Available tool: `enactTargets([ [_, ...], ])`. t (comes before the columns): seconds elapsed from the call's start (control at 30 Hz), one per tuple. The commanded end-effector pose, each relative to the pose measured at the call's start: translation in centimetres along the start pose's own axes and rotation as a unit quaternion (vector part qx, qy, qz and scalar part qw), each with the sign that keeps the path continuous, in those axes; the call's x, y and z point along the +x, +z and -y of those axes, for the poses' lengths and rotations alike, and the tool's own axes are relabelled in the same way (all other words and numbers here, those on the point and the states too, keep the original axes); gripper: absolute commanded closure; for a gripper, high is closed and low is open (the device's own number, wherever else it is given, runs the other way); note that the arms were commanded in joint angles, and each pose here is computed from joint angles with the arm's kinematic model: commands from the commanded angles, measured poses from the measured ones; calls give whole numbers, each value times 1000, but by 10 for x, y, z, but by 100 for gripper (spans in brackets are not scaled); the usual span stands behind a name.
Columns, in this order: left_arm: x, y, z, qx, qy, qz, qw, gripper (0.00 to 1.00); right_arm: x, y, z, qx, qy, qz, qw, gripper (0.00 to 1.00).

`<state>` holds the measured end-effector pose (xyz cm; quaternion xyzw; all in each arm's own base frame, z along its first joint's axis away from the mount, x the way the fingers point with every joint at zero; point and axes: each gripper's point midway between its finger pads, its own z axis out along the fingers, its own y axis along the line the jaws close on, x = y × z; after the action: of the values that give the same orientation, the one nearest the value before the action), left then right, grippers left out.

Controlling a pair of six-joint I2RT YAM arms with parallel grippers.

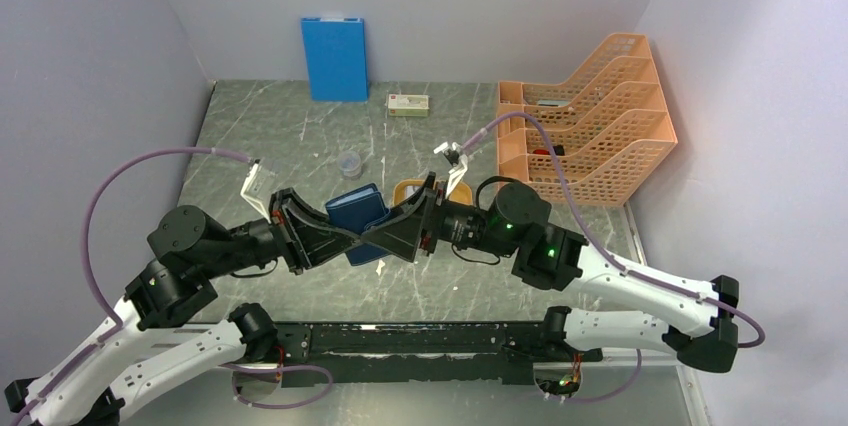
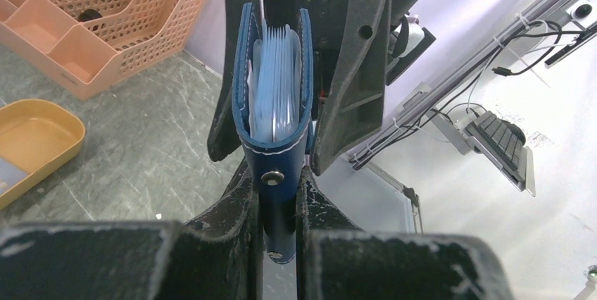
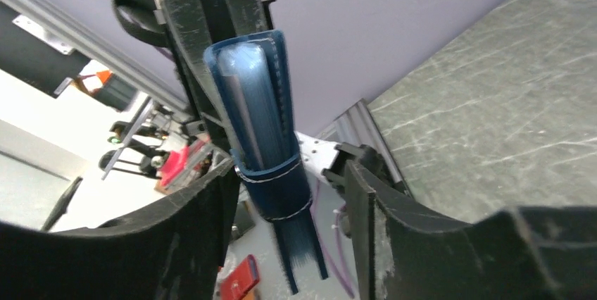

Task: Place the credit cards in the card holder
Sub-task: Close the card holder at the center of the board, then place the card holder at the center of the board.

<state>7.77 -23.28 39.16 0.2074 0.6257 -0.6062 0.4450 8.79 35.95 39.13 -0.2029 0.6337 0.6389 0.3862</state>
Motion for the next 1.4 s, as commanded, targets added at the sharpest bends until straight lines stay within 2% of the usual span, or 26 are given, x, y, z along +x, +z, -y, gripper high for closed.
enactTargets([
  [0.0, -13, -5, 13, 17, 21, 19, 999, 95, -6, -4, -1, 7, -20, -1, 1000, 33],
  [0.07, -16, -7, 14, 14, 25, 25, 999, 95, -10, -15, -7, 0, -30, 5, 1000, 27],
  [0.13, -18, -9, 16, 16, 26, 29, 999, 95, -9, -24, -10, -9, -37, 8, 999, 24],
  [0.37, -25, -10, 34, 56, 21, 39, 997, 95, 8, -33, -30, -88, -31, -12, 996, 33],
  [0.47, -28, -10, 42, 73, 19, 41, 996, 95, 9, -27, -32, -96, -30, -18, 995, 37],
  [0.87, -29, -10, 53, 103, 12, 38, 994, 95, 9, -20, -35, -111, -8, -11, 994, 59],
  [1.23, -20, -2, 46, 98, 7, 15, 995, 95, 7, -15, -39, -122, 8, -6, 993, 98],
  [1.37, -17, -2, 43, 94, 14, 9, 995, 60, 6, -15, -34, -111, 19, 5, 994, 100],
])
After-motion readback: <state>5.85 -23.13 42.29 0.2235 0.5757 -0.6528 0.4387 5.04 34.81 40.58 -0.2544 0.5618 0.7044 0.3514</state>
